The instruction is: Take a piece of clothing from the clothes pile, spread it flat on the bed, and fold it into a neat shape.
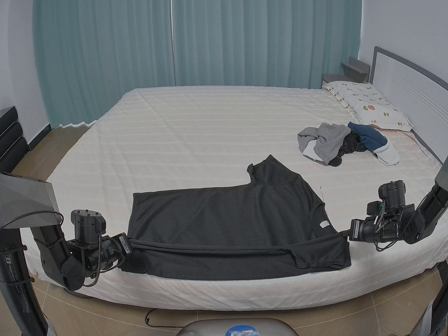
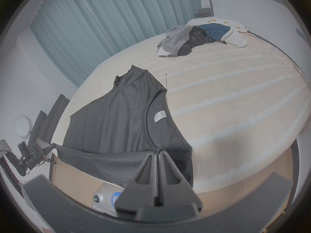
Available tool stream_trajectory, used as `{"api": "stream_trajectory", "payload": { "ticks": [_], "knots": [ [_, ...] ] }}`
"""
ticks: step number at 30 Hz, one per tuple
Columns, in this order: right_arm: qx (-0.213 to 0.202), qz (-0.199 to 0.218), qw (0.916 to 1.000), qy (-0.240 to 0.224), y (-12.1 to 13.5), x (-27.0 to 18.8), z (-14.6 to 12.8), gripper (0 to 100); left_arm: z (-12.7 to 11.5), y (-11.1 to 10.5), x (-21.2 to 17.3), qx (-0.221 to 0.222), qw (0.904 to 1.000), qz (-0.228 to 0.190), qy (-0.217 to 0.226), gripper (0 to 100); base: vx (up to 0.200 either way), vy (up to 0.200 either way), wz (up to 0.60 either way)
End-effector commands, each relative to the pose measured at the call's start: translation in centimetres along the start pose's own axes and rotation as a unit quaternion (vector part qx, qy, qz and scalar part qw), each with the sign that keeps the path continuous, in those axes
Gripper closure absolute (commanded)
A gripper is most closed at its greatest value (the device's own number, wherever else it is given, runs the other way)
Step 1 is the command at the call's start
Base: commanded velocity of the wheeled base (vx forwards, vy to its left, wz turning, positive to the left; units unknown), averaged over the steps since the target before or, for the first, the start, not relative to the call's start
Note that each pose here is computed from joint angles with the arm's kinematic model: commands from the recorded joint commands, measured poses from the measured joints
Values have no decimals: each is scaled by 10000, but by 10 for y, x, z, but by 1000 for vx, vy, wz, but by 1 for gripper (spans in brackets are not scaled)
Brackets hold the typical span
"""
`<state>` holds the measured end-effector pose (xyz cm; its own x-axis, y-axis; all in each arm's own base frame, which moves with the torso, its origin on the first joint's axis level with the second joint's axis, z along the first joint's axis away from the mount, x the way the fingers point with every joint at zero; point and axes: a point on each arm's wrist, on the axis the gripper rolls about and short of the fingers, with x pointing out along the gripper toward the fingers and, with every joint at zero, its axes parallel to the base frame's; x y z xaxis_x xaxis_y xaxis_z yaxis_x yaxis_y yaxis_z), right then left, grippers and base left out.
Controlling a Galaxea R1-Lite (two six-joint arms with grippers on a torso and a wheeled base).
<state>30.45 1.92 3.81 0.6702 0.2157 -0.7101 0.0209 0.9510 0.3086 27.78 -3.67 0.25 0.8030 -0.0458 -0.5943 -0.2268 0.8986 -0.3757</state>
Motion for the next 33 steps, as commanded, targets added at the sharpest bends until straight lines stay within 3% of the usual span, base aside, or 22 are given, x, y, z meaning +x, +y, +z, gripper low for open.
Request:
{"api": "stream_trajectory", "payload": {
  "ticks": [1,9,21,22,29,33],
  "knots": [
    [19,-27,9999,119,-2,15,-1,100,-5,2,11,5,9999,57,92,100,0,0,0],
    [416,-90,9991,-54,-3,21,9,100,-4,3,18,-140,9998,84,68,100,0,0,0],
    [499,-134,9986,55,-7,29,4,100,-6,3,25,-147,9998,88,75,100,0,0,0],
    [491,-117,9987,45,-7,30,4,0,-6,3,25,-147,9998,92,81,0,0,0,0],
    [464,-9,9988,-163,-8,41,1,0,-5,3,25,-225,9997,70,59,0,0,0,0],
    [703,23,9972,-251,-7,33,4,0,1,2,21,-473,9989,30,-52,0,0,0,0]
  ]
}}
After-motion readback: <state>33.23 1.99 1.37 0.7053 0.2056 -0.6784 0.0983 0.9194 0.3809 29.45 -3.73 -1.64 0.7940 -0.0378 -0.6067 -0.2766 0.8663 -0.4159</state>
